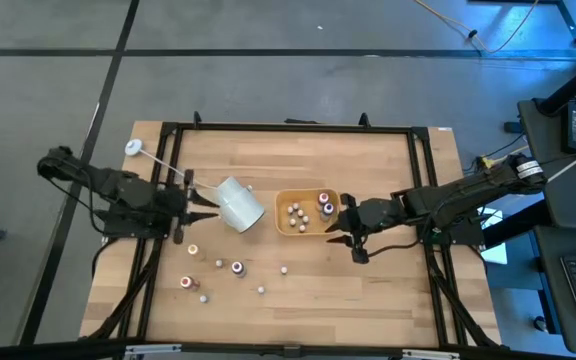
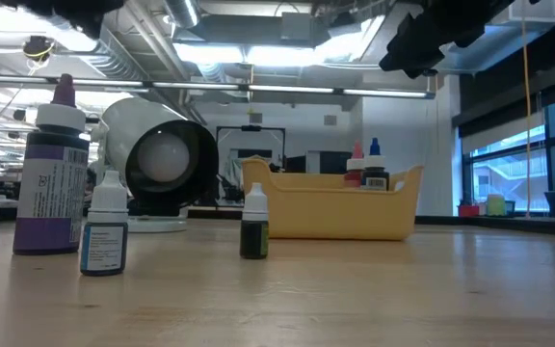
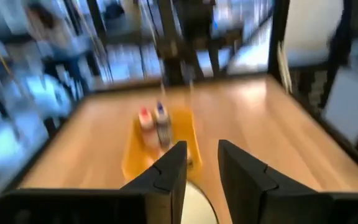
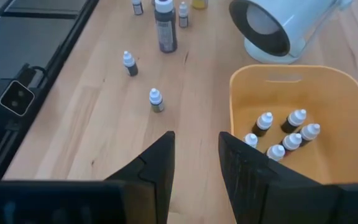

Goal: Pick & Place food coloring
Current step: Put the large yellow food coloring bottle into the yellow bin

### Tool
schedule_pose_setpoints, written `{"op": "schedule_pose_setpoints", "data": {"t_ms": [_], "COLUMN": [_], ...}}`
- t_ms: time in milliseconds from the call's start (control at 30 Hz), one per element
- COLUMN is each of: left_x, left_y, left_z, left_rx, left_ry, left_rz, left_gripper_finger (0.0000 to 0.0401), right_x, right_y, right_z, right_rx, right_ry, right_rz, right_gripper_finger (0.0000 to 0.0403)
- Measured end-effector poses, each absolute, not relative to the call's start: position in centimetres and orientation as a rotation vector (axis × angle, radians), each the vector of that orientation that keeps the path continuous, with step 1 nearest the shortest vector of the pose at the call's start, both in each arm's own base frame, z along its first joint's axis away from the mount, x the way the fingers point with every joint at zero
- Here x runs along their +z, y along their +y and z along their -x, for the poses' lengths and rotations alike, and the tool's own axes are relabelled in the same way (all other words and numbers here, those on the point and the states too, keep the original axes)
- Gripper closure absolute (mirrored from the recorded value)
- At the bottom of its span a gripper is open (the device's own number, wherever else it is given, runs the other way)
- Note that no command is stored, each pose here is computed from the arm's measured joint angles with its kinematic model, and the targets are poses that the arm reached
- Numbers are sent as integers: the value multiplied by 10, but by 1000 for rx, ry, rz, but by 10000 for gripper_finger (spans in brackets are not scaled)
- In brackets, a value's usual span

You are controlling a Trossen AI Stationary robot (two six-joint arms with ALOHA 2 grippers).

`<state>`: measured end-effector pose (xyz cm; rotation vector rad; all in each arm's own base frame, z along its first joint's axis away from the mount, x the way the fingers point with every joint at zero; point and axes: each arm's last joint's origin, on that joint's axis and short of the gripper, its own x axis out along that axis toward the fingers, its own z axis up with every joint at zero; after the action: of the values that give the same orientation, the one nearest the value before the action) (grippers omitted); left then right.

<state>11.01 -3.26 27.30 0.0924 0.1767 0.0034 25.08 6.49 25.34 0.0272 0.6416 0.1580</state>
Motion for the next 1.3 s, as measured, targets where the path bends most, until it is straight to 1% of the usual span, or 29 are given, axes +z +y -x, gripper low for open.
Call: {"op": "schedule_pose_setpoints", "data": {"t_ms": [133, 233, 333, 400, 533, 700, 833, 900, 1000, 1100, 1233, 1300], "left_x": [306, 319, 321, 314, 296, 275, 262, 258, 257, 258, 259, 259], "left_y": [-45, -56, -68, -76, -93, -113, -118, -117, -114, -113, -111, -111], "left_z": [-131, -143, -152, -155, -166, -180, -188, -191, -191, -191, -188, -188], "left_rx": [13, 64, 209, 319, 436, 420, 504, 563, 644, 673, 693, 681], "left_ry": [469, 749, 993, 1094, 1186, 1333, 1371, 1378, 1392, 1398, 1403, 1411], "left_rz": [-27, 87, 212, 264, 339, 337, 358, 386, 457, 515, 506, 481], "left_gripper_finger": [313, 313, 313, 313, 313, 313, 311, 302, 276, 236, 181, 162], "right_x": [253, 252, 251, 251, 249, 243, 240, 239, 239, 239, 239, 240], "right_y": [65, 65, 64, 64, 65, 66, 66, 66, 66, 66, 66, 66], "right_z": [-251, -250, -249, -249, -251, -254, -256, -256, -256, -256, -256, -256], "right_rx": [159, 158, 158, 165, 184, 199, 202, 202, 201, 200, 200, 200], "right_ry": [644, 659, 672, 672, 674, 691, 705, 707, 706, 705, 703, 702], "right_rz": [-27, -22, -14, 6, 61, 109, 120, 120, 119, 116, 116, 116], "right_gripper_finger": [276, 276, 276, 276, 276, 276, 276, 276, 276, 276, 276, 276]}}
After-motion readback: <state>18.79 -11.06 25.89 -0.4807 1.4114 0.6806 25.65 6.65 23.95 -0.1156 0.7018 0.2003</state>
